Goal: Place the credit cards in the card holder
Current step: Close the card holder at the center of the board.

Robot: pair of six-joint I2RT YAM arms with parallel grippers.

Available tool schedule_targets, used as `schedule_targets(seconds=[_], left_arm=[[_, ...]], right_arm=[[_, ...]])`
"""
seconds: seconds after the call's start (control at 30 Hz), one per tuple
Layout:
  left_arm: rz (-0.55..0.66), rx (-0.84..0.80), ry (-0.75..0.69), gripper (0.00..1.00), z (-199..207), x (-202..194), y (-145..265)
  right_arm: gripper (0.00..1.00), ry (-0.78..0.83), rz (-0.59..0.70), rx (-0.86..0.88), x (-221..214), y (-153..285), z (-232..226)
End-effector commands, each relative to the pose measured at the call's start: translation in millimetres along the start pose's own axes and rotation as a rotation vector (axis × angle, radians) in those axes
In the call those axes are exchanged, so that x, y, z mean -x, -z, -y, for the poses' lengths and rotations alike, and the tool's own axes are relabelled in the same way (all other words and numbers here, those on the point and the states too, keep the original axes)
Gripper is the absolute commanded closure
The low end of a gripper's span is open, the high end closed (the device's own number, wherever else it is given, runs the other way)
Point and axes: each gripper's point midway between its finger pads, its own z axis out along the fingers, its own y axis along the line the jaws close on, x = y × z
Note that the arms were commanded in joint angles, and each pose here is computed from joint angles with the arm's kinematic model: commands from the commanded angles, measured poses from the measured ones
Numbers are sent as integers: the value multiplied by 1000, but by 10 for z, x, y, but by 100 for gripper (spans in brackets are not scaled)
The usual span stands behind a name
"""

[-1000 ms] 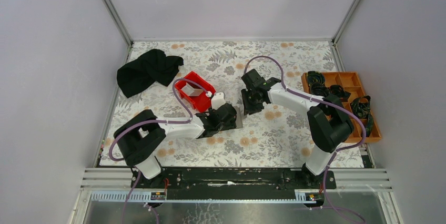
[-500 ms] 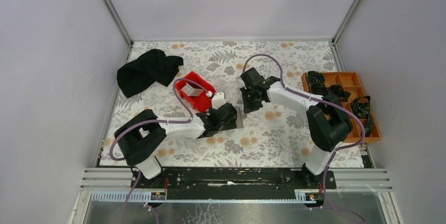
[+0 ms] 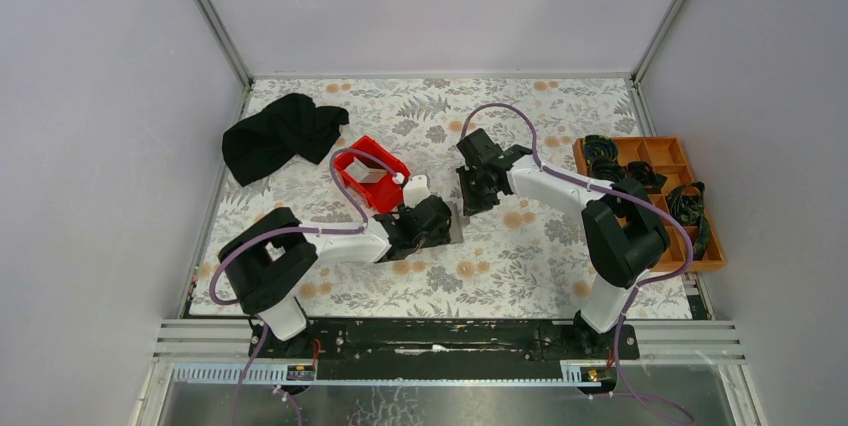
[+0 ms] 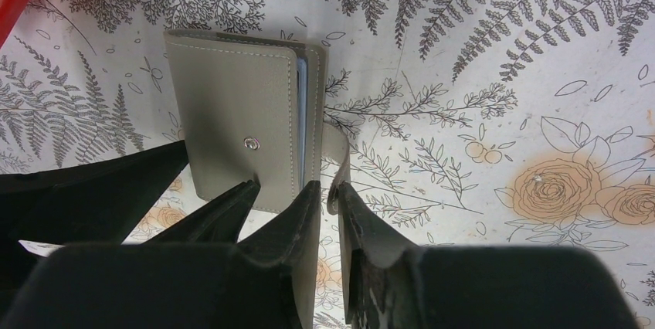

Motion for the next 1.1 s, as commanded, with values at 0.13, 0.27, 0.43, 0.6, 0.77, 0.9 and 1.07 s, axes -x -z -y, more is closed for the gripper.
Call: schedule_targets(seconds=[0.13,0.27,0.43,0.6,0.77,0.9,1.07], left_arm=[[-58,58,-47,39,-183,-210,-68],[-59,58,-44,39,-183,-212,-69],[-59,59,-40,39,-189,-218,-68],[-61,59,-39,39,-190,-223,-68],[-62,59,-38,39,-185,-222,-70],[-60,60,-40,39,-178,-213,-72],[-61,60,-42,39,-171,-209,-71]], right_arm=[[77,27,11,-1,22,35,-34],[76,29,17,-8,25,51,-21],[75,32,23,-22,30,67,9],[75,34,30,-32,33,91,31],[75,38,34,-39,30,116,51],[76,41,36,-41,25,128,56],[76,44,38,-44,24,139,65]])
